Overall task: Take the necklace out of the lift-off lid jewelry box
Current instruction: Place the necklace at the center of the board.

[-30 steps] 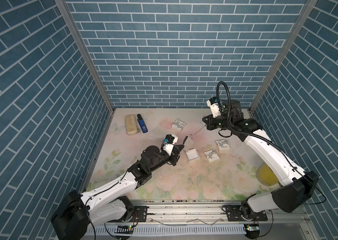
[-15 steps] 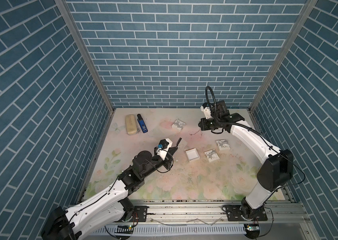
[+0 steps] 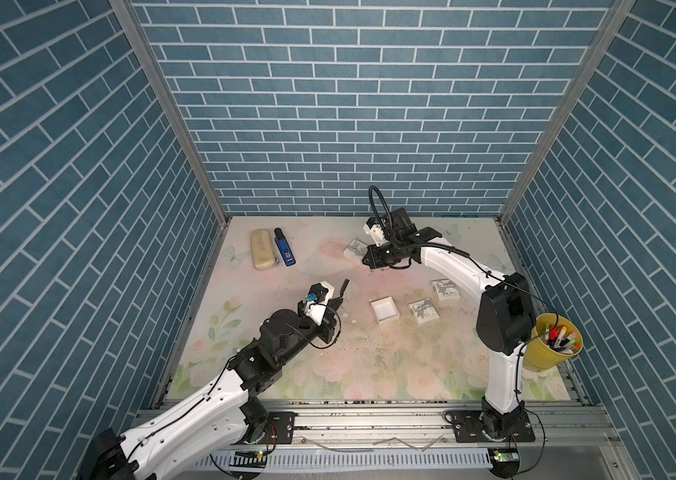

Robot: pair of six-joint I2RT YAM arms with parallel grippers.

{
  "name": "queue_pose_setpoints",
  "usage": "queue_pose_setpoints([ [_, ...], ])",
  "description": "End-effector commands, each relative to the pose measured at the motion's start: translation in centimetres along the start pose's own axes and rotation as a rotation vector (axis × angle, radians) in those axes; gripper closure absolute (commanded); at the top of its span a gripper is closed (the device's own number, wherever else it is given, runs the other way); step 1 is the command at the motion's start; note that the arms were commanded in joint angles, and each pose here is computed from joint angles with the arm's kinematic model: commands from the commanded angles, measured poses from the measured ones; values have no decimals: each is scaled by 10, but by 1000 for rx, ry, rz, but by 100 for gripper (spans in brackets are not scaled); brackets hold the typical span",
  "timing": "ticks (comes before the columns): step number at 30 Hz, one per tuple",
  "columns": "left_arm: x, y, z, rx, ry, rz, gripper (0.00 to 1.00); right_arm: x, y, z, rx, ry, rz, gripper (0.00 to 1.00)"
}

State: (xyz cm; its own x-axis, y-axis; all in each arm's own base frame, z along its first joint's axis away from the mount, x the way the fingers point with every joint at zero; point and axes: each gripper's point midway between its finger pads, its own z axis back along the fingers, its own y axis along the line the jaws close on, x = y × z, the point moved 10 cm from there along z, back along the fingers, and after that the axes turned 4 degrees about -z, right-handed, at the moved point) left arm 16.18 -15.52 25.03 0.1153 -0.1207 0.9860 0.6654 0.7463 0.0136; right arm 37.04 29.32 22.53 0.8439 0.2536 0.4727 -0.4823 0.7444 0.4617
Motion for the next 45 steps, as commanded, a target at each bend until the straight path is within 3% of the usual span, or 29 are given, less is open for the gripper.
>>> queue_pose_setpoints([
  [1, -9, 2, 0, 20, 19, 39, 100, -2, -12, -15, 4, 36, -44, 100],
  [9, -22, -2, -18, -14, 69, 72, 100, -13, -47, -7, -44, 55, -104, 100],
  [22, -26, -11, -67, -89, 96, 104, 100, -52, -140, 23, -213, 131, -248, 100],
  [34, -27, -16, -94, -139, 97, 107, 100, -17, -204, 32, -445, 139, -250, 100],
  [40, -26, -18, -103, -156, 94, 111, 100, 2, -218, 39, -519, 116, -249, 67],
  [45, -20, -19, -108, -173, 80, 108, 100, 9, -209, 56, -511, 76, -260, 61],
])
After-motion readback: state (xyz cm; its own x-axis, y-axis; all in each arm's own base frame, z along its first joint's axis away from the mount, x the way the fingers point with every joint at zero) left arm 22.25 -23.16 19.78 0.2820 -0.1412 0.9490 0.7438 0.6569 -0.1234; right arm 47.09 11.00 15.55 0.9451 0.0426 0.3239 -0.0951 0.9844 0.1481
